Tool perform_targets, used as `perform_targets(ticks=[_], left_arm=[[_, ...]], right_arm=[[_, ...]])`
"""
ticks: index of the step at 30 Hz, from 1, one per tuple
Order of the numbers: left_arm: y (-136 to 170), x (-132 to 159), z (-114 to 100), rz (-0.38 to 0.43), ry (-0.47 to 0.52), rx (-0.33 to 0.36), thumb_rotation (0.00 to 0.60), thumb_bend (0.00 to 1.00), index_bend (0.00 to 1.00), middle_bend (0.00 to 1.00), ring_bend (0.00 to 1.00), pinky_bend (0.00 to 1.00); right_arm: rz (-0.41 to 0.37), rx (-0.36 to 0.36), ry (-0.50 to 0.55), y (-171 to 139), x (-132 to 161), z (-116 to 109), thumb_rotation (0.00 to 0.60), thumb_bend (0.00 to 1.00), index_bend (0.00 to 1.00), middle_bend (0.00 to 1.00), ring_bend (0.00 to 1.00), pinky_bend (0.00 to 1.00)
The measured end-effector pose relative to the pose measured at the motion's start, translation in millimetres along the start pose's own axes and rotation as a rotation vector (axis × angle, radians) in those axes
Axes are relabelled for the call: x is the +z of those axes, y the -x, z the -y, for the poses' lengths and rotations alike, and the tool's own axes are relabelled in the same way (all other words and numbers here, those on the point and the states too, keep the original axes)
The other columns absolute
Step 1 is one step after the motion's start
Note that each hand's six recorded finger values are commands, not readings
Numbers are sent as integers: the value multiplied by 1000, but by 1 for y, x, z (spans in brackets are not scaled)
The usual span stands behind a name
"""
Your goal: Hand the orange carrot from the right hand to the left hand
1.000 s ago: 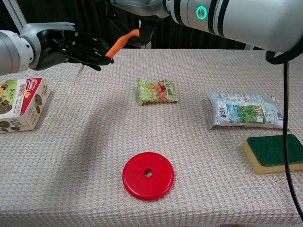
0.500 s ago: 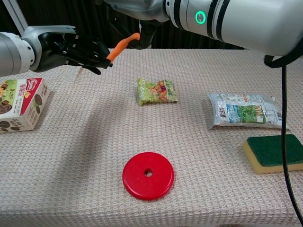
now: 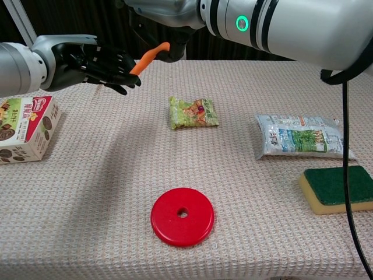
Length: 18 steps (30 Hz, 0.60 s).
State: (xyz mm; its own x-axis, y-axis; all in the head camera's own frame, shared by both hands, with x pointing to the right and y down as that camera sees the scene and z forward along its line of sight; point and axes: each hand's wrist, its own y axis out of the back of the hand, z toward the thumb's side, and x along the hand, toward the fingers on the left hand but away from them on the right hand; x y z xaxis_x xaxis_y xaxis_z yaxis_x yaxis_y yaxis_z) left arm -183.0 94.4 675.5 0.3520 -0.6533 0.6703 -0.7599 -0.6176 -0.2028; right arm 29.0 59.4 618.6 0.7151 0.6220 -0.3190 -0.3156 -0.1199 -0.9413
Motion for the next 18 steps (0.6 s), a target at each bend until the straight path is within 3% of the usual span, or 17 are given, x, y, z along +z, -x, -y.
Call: perform_targets(ticks=[18], left_arm=[[0, 0, -1, -6, 16, -4, 600, 352, 559, 492, 345, 304]], right_arm=[[-7, 8, -1, 2, 3, 2, 600, 363, 640, 55, 0, 0]])
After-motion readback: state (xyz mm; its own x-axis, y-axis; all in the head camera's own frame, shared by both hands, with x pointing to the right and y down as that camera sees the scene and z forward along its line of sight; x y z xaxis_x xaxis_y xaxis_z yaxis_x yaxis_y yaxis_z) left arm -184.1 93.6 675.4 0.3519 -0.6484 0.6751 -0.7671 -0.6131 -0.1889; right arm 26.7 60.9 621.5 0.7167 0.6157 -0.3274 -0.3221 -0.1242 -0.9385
